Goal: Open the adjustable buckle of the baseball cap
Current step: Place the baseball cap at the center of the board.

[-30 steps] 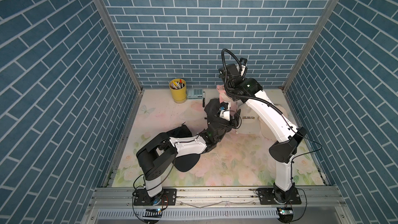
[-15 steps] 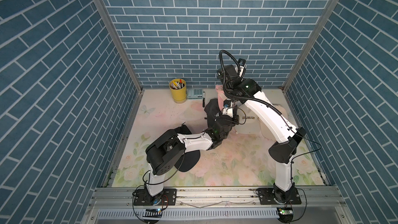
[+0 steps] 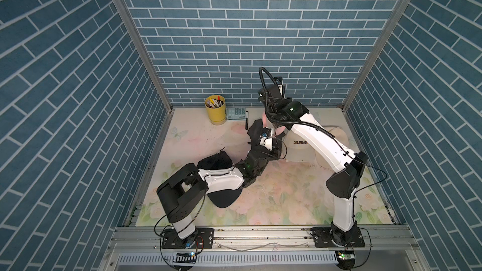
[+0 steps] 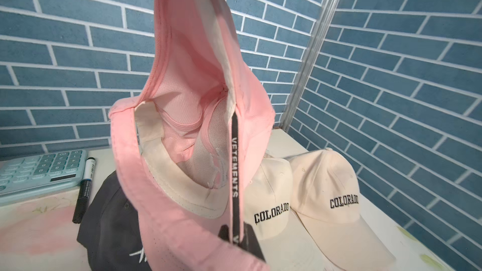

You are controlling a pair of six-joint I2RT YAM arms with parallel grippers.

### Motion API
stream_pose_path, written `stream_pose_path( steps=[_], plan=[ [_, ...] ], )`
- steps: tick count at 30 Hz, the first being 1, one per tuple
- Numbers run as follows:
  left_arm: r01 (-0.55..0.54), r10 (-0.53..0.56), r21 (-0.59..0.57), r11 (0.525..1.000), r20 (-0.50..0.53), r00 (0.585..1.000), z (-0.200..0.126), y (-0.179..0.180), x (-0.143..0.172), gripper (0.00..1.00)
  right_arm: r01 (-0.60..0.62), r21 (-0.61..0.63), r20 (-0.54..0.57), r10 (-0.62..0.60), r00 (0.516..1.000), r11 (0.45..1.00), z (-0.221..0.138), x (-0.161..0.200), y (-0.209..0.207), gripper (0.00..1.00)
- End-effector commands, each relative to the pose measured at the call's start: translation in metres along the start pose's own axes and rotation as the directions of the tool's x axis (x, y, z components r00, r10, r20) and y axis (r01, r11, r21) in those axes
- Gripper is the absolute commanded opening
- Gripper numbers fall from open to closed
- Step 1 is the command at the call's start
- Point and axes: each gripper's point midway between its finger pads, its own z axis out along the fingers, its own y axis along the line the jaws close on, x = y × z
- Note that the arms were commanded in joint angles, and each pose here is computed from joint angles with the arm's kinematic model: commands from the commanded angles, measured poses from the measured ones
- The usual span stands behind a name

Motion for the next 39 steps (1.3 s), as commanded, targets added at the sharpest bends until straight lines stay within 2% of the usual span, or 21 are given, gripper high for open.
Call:
stream_pose_path(
  steps=[1, 2, 6, 10, 14, 18, 22, 27, 30, 36, 39],
  plan=[
    [0.095, -0.094, 0.064, 0.993, -0.016, 0.995, -0.009, 0.015, -0.011, 0.00, 0.017, -0.131, 0.074, -0.007, 0.997, 0.991, -0.019, -0.039, -0.007, 0.73],
    [0.118, -0.117, 0.083, 0.990, -0.022, 0.993, -0.012, 0.020, -0.011, 0.00, 0.027, -0.161, 0.076, -0.015, 0.997, 0.987, -0.018, -0.040, -0.004, 0.77],
    [0.203, -0.194, 0.150, 0.968, -0.074, 0.978, -0.020, 0.037, -0.013, 0.00, 0.061, -0.249, 0.085, -0.041, 0.996, 0.967, -0.018, -0.046, 0.003, 0.84],
    [0.239, -0.215, 0.191, 0.952, -0.139, 0.967, -0.026, 0.050, -0.011, 0.00, 0.098, -0.279, 0.089, -0.076, 0.993, 0.955, -0.011, -0.046, 0.002, 0.86],
    [0.344, -0.313, 0.208, 0.916, -0.168, 0.935, -0.034, 0.080, -0.012, 0.00, 0.081, -0.294, 0.085, -0.059, 0.995, 0.952, -0.005, -0.051, -0.010, 0.86],
    [0.442, -0.417, 0.267, 0.856, -0.147, 0.897, -0.044, 0.105, -0.029, 0.00, 0.080, -0.269, 0.087, -0.059, 0.994, 0.960, -0.003, -0.049, -0.023, 0.86],
    [0.469, -0.429, 0.331, 0.819, -0.190, 0.883, -0.040, 0.109, -0.035, 0.00, 0.078, -0.295, 0.087, -0.054, 0.995, 0.952, -0.004, -0.039, -0.025, 0.86],
    [0.554, -0.508, 0.410, 0.725, -0.226, 0.831, -0.039, 0.125, -0.037, 0.00, 0.091, -0.303, 0.064, -0.075, 0.995, 0.949, -0.001, -0.024, -0.025, 0.86],
    [0.603, -0.555, 0.397, 0.693, -0.241, 0.796, -0.037, 0.142, -0.029, 0.00, 0.098, -0.303, 0.056, -0.085, 0.995, 0.948, -0.001, -0.019, -0.026, 0.86],
    [0.629, -0.574, 0.324, 0.706, -0.257, 0.777, -0.034, 0.175, -0.012, 0.00, 0.113, -0.314, 0.067, -0.097, 0.993, 0.942, -0.003, -0.016, -0.027, 0.86],
    [0.661, -0.598, 0.281, 0.696, -0.283, 0.750, -0.031, 0.190, 0.001, 0.00, 0.123, -0.323, 0.067, -0.106, 0.992, 0.939, -0.002, -0.015, -0.025, 0.86]
  ],
)
